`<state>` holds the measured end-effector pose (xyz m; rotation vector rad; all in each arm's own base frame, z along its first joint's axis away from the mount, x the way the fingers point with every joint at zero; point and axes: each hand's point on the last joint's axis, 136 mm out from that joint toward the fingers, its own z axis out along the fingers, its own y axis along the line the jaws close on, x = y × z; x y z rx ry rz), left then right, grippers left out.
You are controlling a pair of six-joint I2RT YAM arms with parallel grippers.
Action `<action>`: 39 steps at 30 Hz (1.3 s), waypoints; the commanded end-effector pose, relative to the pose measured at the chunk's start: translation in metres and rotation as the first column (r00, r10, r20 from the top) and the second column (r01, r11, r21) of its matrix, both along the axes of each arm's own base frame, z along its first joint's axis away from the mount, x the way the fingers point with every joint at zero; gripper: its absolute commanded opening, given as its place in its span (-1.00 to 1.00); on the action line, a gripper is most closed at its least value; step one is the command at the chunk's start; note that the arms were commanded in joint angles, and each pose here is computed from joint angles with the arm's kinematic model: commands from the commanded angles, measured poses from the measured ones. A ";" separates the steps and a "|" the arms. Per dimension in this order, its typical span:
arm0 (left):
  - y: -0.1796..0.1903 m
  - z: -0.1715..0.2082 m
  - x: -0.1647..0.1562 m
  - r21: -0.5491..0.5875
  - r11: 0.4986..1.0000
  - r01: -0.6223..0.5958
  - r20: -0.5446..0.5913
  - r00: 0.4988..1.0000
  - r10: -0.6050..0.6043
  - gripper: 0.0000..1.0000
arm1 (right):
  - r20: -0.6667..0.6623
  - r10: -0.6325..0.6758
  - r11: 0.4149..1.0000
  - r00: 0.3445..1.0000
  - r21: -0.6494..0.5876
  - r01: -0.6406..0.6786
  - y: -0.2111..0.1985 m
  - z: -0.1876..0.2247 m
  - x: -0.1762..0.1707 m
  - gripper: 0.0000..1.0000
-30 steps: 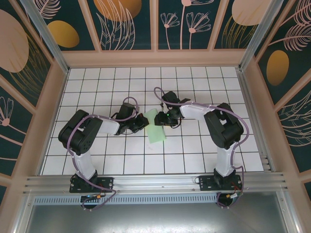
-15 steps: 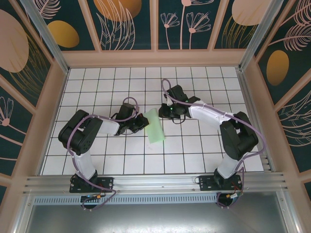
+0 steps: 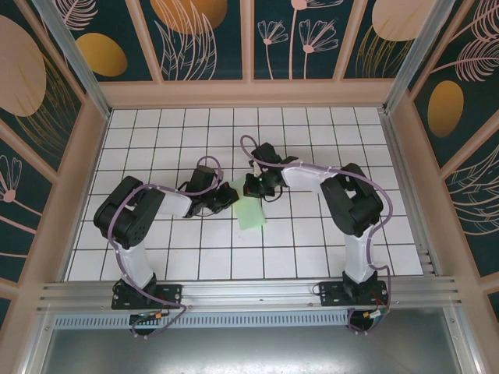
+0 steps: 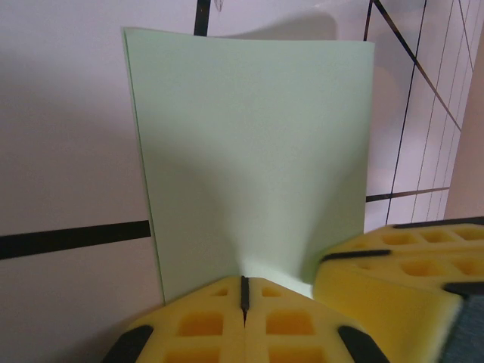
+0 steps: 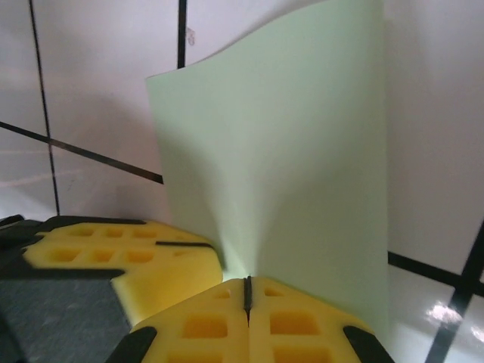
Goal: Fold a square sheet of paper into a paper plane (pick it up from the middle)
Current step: Move the square sheet of paper to the center of the table.
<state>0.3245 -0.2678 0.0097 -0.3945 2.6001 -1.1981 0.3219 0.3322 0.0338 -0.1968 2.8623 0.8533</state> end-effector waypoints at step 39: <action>0.060 -0.092 -0.072 0.299 0.954 0.013 -0.267 0.961 0.071 -1.00 | 0.123 -0.138 0.988 0.983 0.080 0.129 -0.058 0.024 0.019 -1.00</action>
